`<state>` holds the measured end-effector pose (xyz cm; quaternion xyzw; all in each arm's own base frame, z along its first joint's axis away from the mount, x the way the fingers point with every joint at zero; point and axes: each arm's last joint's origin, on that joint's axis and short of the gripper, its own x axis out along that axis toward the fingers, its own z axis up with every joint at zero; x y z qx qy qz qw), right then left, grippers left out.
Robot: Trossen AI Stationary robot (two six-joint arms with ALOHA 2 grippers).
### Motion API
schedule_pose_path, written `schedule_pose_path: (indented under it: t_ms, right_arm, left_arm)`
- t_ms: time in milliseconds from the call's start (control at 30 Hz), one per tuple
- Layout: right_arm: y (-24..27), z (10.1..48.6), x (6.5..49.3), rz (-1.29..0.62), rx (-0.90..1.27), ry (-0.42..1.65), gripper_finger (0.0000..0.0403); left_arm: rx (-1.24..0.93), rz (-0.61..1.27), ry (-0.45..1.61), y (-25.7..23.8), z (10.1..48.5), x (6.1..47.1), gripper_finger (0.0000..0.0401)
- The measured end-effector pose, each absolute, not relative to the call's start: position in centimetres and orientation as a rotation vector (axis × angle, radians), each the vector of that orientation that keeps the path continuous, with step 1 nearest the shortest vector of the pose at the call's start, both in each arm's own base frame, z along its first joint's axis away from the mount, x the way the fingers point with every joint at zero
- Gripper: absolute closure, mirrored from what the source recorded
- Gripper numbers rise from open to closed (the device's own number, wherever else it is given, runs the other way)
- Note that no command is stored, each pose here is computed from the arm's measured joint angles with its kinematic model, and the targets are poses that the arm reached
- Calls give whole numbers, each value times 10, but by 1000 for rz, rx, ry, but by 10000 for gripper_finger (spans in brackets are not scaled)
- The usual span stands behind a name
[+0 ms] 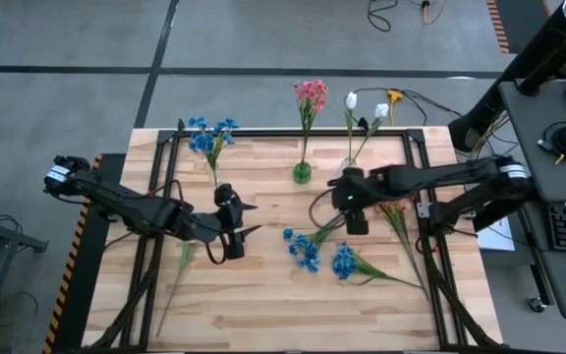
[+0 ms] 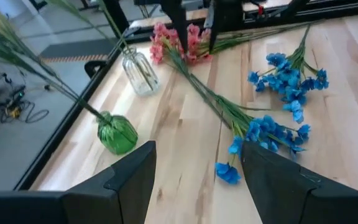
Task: Sort flowers into vase by color
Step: Put the left blue flowers into the left transparent vase
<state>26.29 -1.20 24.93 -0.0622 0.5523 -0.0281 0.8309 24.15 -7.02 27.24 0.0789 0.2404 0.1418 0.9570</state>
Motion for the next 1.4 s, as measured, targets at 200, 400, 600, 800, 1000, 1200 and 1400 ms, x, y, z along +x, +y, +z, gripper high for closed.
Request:
schedule_pose_path:
  t_ms: [200,400,600,800,1000,1200,1400]
  right_arm:
    - [-11,219,285,12,-82,1247,216]
    - [-9,201,302,40,-37,1292,213]
    - [1,192,322,106,-56,1313,178]
    - [11,174,331,163,-83,1369,149]
    - [12,155,336,158,-72,1418,157]
    - [11,147,339,157,-72,1420,199]
    - [11,148,339,157,-72,1414,269]
  left_arm:
    - [149,297,519,-70,270,240,184]
    - [152,298,527,-69,270,239,184]
    - [152,298,527,-69,270,239,184]
    - [154,299,530,-69,270,239,184]
    - [156,299,533,-69,269,239,184]
    - [156,300,532,-69,269,239,184]
    - [165,331,525,-68,270,239,184]
